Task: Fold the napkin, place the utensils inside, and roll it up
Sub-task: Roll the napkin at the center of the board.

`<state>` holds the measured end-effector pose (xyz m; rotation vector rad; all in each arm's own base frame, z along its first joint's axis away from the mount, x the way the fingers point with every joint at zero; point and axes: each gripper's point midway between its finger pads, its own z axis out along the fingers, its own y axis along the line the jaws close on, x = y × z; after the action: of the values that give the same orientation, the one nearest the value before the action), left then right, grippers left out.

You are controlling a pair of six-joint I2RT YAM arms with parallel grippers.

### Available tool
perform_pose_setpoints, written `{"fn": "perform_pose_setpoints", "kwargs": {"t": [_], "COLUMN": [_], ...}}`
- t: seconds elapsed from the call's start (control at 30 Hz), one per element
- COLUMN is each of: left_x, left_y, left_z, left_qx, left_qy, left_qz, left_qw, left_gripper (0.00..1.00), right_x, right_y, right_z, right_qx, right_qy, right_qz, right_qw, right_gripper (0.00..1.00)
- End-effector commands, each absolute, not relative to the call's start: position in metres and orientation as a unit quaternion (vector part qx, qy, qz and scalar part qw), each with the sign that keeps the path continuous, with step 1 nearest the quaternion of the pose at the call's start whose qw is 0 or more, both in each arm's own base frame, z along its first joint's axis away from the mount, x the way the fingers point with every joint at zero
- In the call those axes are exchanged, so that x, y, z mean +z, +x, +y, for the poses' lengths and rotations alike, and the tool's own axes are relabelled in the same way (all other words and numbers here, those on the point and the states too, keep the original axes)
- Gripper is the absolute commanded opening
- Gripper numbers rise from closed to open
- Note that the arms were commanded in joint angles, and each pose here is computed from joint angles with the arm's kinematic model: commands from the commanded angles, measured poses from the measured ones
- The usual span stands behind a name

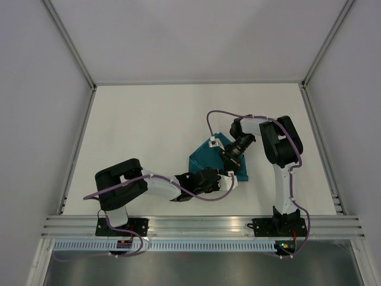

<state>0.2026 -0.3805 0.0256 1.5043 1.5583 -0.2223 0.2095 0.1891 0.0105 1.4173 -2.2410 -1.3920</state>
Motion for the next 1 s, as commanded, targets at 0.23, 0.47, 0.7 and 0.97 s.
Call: {"fn": "perform_pose_setpoints", "kwargs": {"t": [0.23,0.47,0.7,0.97], "left_x": [-0.004,-0.015,-0.032,-0.040], "left_y": [0.178,0.161,0.149,0.158], "left_z": [-0.378,-0.378,-0.376,-0.373], "left_qx": [-0.160,-0.252,-0.328,-0.371], "left_qy": [0.649,0.619,0.573,0.502], "left_qz": [0.652,0.687,0.726,0.773], "left_qw": [0.358,0.285,0.194,0.111], "left_gripper": [0.02,0.02,0.02,0.02], "right_x": [-0.018,0.023,0.067,0.099], "right_y": [0.246,0.279,0.335,0.334], "right_z": [0.171,0.173,0.147,0.127], "right_qx": [-0.371,-0.345,-0.299,-0.222], "right_qy": [0.546,0.516,0.445,0.440], "right_qz": [-0.751,-0.778,-0.809,-0.793], "right_qw": [0.007,-0.094,-0.239,-0.358], "right_gripper": [0.34,0.48,0.49,0.52]}}
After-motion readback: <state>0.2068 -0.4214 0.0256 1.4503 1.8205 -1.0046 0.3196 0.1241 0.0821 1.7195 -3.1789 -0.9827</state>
